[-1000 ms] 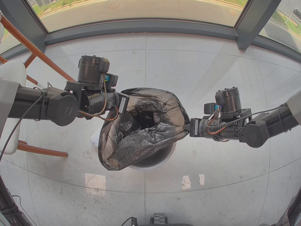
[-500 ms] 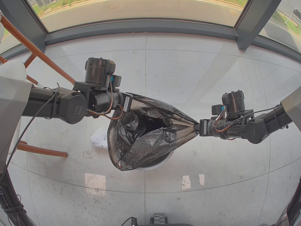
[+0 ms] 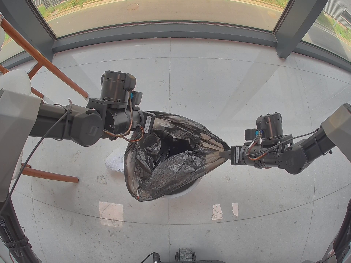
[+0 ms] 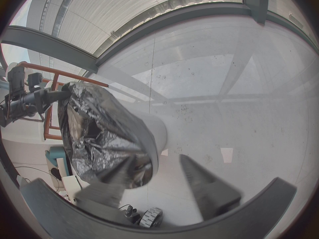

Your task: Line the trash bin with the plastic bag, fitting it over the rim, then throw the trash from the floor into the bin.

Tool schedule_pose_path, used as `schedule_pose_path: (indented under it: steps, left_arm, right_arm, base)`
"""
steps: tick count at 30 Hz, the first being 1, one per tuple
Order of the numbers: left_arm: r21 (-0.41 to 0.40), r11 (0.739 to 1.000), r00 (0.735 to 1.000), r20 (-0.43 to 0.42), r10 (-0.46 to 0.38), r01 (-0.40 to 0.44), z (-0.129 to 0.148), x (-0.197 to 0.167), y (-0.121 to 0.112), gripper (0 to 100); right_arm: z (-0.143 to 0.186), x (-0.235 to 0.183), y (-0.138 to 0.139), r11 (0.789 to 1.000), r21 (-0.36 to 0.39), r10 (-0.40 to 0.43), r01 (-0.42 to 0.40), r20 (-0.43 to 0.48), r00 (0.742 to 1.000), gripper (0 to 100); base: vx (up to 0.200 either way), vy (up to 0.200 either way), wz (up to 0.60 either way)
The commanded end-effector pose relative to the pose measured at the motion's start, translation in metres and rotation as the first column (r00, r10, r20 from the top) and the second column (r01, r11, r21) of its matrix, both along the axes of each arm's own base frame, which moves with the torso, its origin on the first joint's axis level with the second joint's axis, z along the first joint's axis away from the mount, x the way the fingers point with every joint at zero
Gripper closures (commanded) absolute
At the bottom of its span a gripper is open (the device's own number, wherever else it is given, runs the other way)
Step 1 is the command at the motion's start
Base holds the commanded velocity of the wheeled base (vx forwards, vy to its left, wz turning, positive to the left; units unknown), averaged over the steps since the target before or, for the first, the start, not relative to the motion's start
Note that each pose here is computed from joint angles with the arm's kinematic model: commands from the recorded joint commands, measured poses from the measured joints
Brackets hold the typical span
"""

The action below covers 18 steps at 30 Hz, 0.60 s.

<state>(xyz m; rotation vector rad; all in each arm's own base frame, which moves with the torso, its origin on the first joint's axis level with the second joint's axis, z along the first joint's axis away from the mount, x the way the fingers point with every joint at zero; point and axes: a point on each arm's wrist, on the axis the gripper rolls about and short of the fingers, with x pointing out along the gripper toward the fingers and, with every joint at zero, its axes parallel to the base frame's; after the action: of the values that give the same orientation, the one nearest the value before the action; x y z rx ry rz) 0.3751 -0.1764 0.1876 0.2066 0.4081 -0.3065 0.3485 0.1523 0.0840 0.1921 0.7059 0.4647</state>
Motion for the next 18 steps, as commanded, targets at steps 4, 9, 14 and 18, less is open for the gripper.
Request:
schedule_pose_path:
  steps: [4, 9, 14, 18]
  left_arm:
    - [0.001, 1.0, 1.0, 0.004, 0.015, -0.015, 0.001, 0.002, 0.005, 100]
    - [0.001, 1.0, 1.0, 0.002, 0.013, -0.013, 0.0, 0.002, 0.005, 100]
    - [0.002, 1.0, 1.0, -0.002, 0.011, -0.011, -0.001, 0.001, 0.004, 100]
    - [-0.009, 1.0, 1.0, -0.002, 0.015, -0.015, 0.0, 0.002, 0.003, 100]
  right_arm:
    - [0.023, -0.051, 0.012, 0.993, 0.07, 0.1, -0.097, -0.028, 0.995, 0]
    - [0.017, -0.071, 0.033, 0.984, 0.173, 0.072, -0.044, -0.156, 0.985, 0]
    - [0.011, -0.078, 0.048, 0.968, 0.251, 0.046, 0.02, -0.256, 0.966, 0]
    - [0.004, -0.07, 0.057, 0.962, 0.269, 0.028, 0.052, -0.287, 0.958, 0]
  base:
    - [0.0, 0.0, 0.0]
    - [0.0, 0.0, 0.0]
    - [0.0, 0.0, 0.0]
    - [0.0, 0.0, 0.0]
